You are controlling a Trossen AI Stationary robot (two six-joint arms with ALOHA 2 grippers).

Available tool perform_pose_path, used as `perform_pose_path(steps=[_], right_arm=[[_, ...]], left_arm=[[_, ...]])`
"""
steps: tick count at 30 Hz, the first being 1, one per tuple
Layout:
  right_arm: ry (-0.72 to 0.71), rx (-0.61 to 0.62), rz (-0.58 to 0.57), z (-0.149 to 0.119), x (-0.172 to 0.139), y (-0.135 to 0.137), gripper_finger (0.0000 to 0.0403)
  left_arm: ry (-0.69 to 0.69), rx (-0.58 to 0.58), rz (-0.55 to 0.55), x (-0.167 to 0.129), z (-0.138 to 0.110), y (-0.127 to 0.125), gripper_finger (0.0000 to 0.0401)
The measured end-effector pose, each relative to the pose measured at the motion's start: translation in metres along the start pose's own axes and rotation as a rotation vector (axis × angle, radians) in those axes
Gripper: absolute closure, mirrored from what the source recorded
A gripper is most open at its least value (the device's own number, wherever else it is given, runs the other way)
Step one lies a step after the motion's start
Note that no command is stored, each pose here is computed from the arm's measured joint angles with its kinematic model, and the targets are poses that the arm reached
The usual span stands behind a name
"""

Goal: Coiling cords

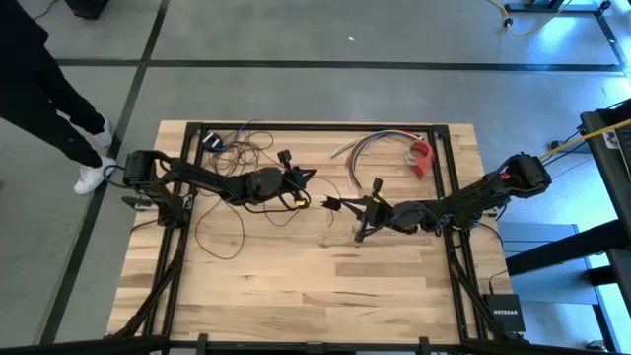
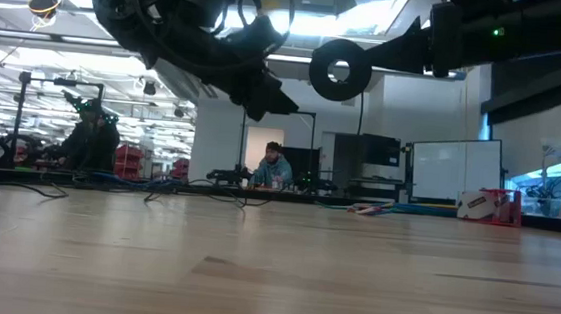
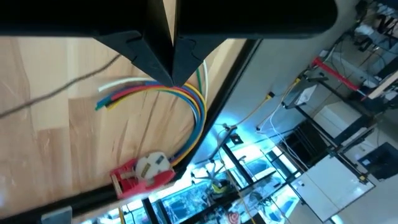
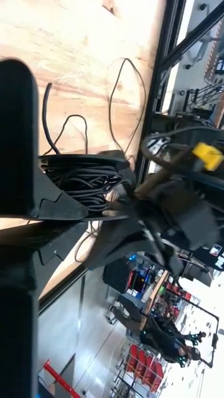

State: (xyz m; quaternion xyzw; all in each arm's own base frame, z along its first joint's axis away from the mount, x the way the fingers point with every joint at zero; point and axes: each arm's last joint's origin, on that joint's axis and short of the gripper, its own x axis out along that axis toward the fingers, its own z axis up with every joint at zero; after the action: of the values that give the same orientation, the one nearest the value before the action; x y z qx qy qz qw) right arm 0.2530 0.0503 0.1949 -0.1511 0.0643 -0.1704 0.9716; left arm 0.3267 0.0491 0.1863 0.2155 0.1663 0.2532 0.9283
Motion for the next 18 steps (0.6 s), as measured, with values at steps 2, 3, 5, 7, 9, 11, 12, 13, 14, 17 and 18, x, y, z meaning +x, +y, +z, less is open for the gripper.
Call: perform_pose_path(steps=[2,3,5,7,9,11,12,13,14,17,18], right_arm=[[0.003,-0.002,0.000,0.000,0.000,0.000,0.0397],[0.003,-0.001,0.000,0.000,0.000,0.000,0.0397],[0.007,-0.003,0.001,-0.001,0.000,0.000,0.0397],[0.007,-0.002,0.001,-0.001,0.000,0.000,0.0397],[0.008,0.002,0.001,-0.001,0.000,0.000,0.0397],[0.009,0.002,0.001,-0.001,0.000,0.000,0.0397],[0.011,0.002,0.002,-0.001,0.000,0.000,0.0397],[0.015,-0.001,0.003,-0.002,0.000,0.000,0.0397],[0.016,-0.002,0.003,-0.002,0.000,0.000,0.0397],[0.016,-0.001,0.003,-0.002,0.000,0.000,0.0397],[0.017,-0.002,0.004,-0.002,0.000,0.000,0.0397]], left_arm=[[-0.012,-0.008,0.005,-0.002,0.004,0.003,0.0400],[-0.018,-0.018,0.008,-0.003,0.006,0.004,0.0400],[-0.020,-0.034,0.008,-0.004,0.007,0.005,0.0400],[-0.016,-0.071,-0.011,-0.004,0.006,0.004,0.0400],[-0.023,-0.135,-0.064,-0.003,0.004,0.001,0.0400],[-0.030,-0.167,-0.133,-0.001,0.001,-0.002,0.0399],[-0.029,-0.169,-0.158,0.001,-0.001,-0.003,0.0399],[-0.020,-0.167,-0.172,0.002,-0.003,-0.005,0.0399],[-0.012,-0.163,-0.184,0.003,-0.006,-0.007,0.0397],[0.010,-0.133,-0.205,0.007,-0.013,-0.012,0.0373],[0.019,-0.115,-0.210,0.008,-0.014,-0.014,0.0360]])
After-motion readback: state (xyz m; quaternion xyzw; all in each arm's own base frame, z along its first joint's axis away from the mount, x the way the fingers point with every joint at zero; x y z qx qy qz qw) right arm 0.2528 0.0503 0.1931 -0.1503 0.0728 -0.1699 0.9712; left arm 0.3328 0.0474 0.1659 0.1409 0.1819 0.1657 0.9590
